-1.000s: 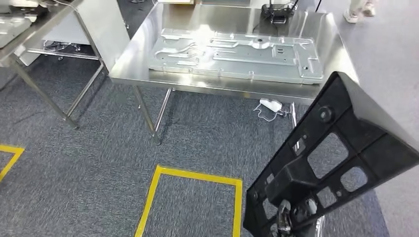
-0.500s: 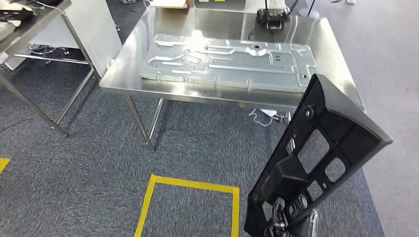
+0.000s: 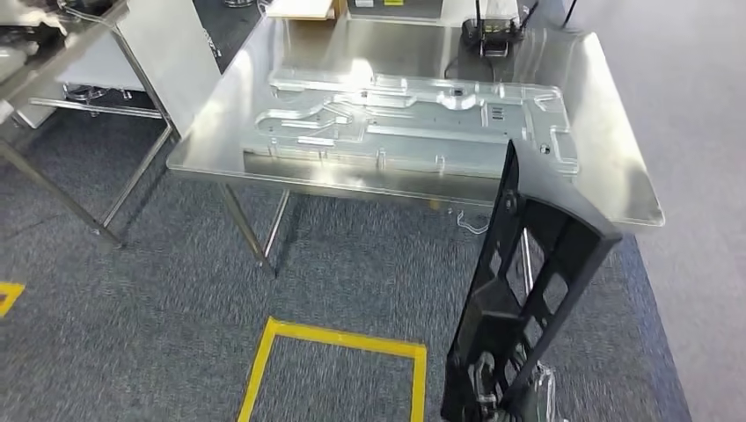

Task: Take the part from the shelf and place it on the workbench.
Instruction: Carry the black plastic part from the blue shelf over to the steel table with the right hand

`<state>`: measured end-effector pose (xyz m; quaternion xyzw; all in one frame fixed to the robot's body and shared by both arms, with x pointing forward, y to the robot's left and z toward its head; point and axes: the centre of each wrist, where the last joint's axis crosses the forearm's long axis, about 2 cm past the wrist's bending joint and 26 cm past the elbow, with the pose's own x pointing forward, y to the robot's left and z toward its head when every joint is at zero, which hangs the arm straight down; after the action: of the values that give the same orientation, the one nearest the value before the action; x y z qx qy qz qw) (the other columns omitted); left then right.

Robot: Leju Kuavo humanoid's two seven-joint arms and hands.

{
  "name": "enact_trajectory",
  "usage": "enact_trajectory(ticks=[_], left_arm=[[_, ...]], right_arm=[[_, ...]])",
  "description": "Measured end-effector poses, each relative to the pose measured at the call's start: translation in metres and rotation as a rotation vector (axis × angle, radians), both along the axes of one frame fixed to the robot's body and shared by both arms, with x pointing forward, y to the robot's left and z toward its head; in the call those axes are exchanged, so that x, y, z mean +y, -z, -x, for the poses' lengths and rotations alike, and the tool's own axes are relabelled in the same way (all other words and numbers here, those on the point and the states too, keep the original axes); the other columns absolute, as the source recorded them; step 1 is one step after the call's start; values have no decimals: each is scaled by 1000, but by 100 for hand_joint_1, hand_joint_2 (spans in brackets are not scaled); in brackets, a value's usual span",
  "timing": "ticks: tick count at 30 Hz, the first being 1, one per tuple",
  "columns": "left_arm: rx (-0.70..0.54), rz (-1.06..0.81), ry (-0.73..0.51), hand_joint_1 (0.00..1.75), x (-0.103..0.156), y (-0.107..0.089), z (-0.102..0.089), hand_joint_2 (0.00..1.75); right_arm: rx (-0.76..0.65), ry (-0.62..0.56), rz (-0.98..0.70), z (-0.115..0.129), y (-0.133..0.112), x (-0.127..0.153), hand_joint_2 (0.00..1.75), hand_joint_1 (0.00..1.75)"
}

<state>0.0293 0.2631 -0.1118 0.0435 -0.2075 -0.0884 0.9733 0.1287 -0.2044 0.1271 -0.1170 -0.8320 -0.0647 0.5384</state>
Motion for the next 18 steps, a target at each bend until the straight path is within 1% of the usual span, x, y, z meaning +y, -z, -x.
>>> enact_trajectory(ticks=[7, 11, 14, 18], left_arm=[[8, 1, -9, 0, 0, 0, 3, 175], [3, -7, -11, 0, 4, 0, 1, 175], [7, -4, -11, 0, 3, 0, 3, 175], [2, -3, -12, 0, 2, 0, 0, 175]], right_arm=[[24, -5, 4, 0, 3, 3, 175, 175], [27, -10, 6, 0, 3, 4, 175, 175], [24, -13, 7, -1, 3, 4, 175, 175], [24, -13, 13, -1, 4, 3, 175, 175]])
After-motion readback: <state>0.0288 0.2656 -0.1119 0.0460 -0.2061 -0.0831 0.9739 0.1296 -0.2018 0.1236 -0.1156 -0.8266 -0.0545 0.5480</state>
